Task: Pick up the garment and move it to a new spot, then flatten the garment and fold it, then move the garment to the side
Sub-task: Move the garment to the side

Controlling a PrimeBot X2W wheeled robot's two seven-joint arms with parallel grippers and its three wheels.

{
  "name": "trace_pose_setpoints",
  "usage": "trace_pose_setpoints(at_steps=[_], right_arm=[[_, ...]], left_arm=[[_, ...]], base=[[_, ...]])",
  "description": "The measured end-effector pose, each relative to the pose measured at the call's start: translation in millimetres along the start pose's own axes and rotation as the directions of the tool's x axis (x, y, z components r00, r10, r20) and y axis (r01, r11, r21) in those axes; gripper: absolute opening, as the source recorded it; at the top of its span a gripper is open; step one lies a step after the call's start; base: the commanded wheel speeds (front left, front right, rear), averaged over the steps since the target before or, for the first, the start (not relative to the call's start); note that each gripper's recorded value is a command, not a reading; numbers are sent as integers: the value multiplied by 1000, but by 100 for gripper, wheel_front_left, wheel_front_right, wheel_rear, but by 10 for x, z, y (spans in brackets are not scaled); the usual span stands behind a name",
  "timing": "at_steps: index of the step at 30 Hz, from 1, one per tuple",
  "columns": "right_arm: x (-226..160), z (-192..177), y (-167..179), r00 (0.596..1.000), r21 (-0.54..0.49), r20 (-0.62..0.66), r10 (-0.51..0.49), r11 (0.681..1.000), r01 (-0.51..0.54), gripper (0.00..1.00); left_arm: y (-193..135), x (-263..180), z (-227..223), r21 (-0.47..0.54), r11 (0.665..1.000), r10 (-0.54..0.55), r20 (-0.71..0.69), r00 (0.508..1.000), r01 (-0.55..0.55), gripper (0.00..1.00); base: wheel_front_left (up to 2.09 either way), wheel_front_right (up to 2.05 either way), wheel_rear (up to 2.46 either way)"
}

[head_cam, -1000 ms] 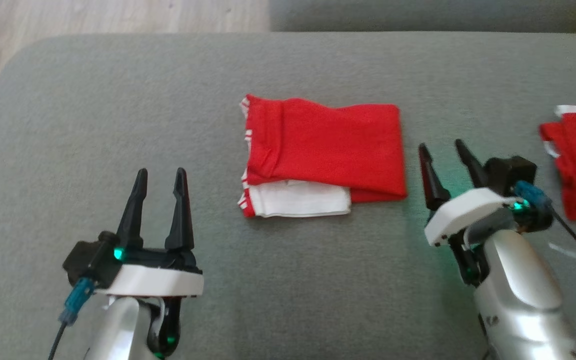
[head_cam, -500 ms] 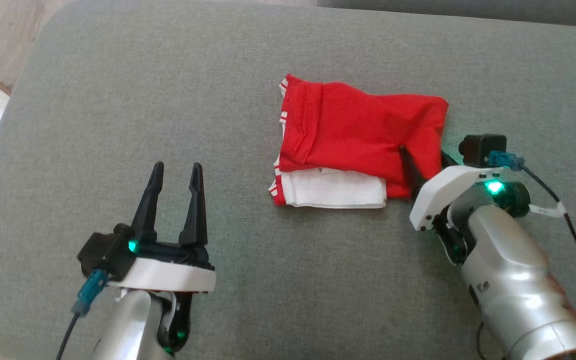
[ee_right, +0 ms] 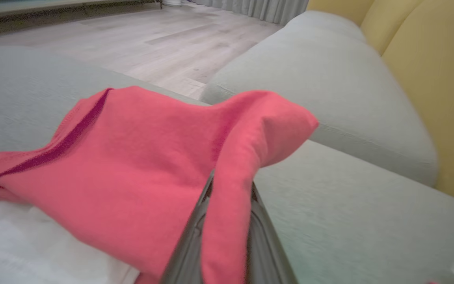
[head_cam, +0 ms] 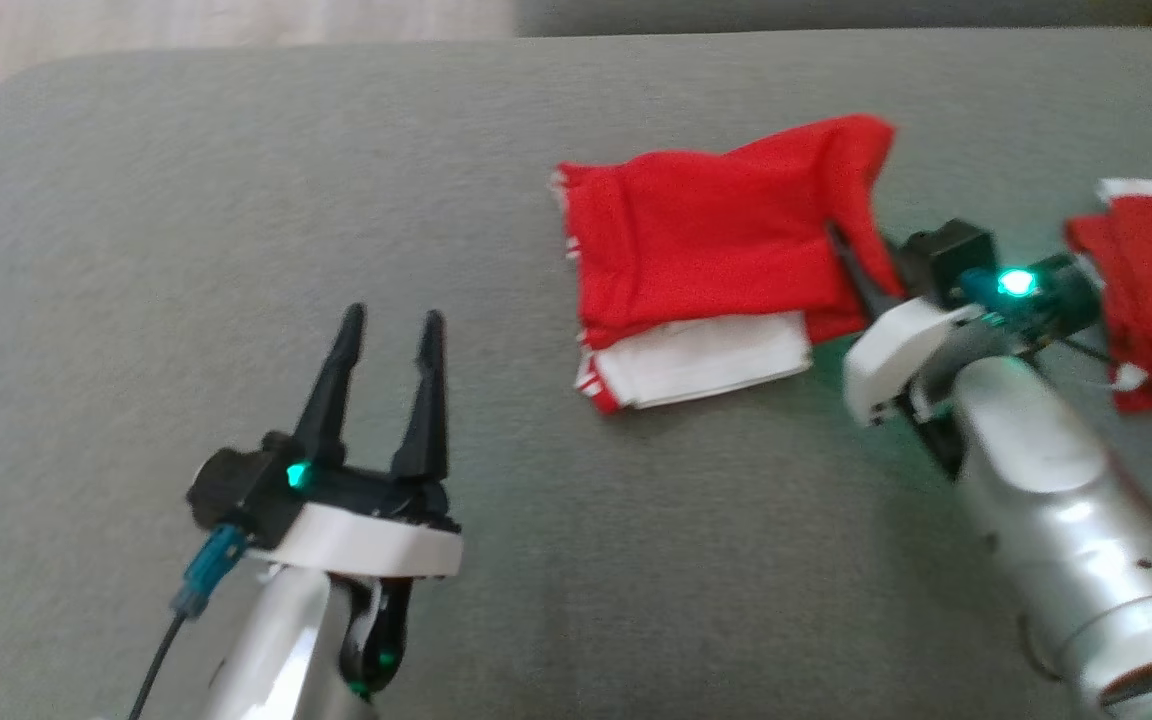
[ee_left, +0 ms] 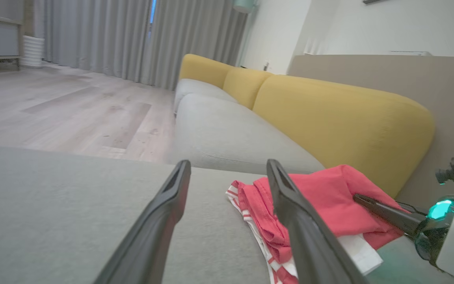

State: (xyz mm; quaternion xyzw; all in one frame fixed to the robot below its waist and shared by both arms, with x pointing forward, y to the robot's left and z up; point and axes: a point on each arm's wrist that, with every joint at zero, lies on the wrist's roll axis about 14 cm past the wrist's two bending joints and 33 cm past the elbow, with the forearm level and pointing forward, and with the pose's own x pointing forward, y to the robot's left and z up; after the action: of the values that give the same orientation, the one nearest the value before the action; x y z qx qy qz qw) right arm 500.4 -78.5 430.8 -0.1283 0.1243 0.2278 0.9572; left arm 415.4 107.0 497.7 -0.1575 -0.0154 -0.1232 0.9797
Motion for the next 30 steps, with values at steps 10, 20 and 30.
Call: trace_pose_setpoints(at_steps=[10,20,30], right_arm=[[-645,-76,-1084,981,-190,-16,-192,964,186,0],[-1163,-289,-1956,932,-286,-141,-335,915,286,0],[-1503,-723,-2569,838,-370,-312,-447,870,326,0]], left_arm=[[-703,338,-64,-31,979,-203,0,979,203,100],[-810,482,-243,-59,970,-239,-31,970,237,100],[-693,652,-343,-49,972,-232,-42,972,230,100]], base=[[0,0,0],[0,0,0],[0,0,0]])
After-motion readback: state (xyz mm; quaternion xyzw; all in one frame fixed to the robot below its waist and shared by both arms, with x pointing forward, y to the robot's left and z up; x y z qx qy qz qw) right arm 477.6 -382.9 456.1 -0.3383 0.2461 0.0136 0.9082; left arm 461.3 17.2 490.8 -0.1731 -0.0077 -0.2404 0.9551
